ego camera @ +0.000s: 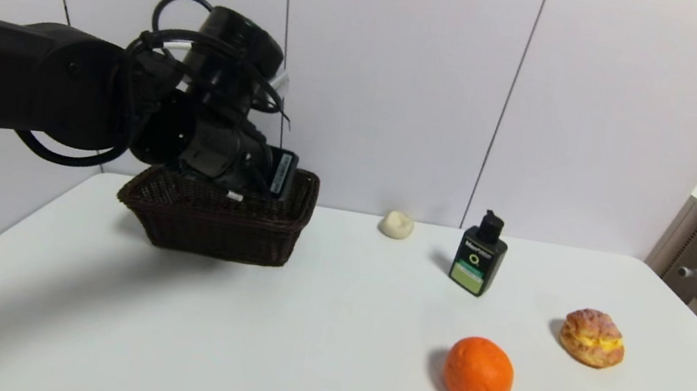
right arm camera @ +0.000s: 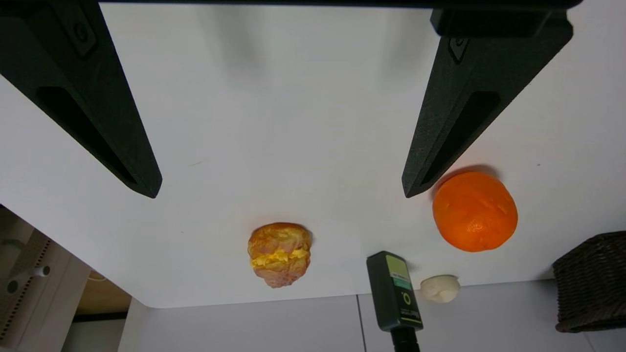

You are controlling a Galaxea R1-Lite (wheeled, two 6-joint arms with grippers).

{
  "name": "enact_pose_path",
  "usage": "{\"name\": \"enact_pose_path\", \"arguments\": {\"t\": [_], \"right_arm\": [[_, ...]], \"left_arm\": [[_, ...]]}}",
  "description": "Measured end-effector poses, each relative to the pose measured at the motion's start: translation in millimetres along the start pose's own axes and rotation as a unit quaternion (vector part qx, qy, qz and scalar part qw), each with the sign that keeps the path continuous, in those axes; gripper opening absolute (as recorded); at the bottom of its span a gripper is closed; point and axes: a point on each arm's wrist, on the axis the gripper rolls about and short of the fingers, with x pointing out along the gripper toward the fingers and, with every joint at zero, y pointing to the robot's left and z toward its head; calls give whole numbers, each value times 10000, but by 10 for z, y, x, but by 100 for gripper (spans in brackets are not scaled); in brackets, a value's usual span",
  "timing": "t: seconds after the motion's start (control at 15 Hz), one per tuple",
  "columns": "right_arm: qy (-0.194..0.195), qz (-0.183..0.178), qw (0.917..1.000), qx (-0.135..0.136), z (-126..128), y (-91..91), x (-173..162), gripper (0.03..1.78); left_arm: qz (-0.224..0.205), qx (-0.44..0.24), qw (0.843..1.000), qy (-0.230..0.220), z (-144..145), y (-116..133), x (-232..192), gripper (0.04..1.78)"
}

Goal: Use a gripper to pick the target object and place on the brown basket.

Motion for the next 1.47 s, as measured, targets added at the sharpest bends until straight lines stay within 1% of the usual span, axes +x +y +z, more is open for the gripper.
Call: {"name": "enact_pose_path", "arguments": {"t": [0.07, 0.13, 0.27, 0.47, 0.6, 0.87, 1.07, 1.27, 1.4, 1.47], "right_arm": [[0, -4, 10000, 0, 0, 0, 0, 170], [2, 0, 10000, -2, 0, 0, 0, 170], [2, -2, 10000, -2, 0, 0, 0, 170], [0, -2, 10000, -2, 0, 0, 0, 170], [2, 0, 10000, 0, 0, 0, 0, 170], [0, 1, 10000, -2, 0, 0, 0, 170], [2, -3, 10000, -2, 0, 0, 0, 170], [2, -2, 10000, -2, 0, 0, 0, 170], [2, -2, 10000, -2, 0, 0, 0, 170], [0, 0, 10000, -2, 0, 0, 0, 170]], "left_arm": [[84, -69, 9996, -252, 63, 61, 69, 51], [163, -150, 9989, -414, 97, 122, 159, 51], [302, -257, 9977, -552, 111, 224, 334, 51], [431, -319, 9977, -410, 49, 302, 516, 87], [484, -330, 9979, -291, -4, 339, 571, 107], [569, -272, 9979, -127, -94, 432, 522, 132], [643, 16, 9979, 3, -190, 565, 230, 144], [547, 404, 9976, 143, -384, 812, -419, 153], [292, 436, 9986, -20, -647, 969, -947, 157], [202, 402, 9989, -166, -833, 1026, -1194, 158]]}}
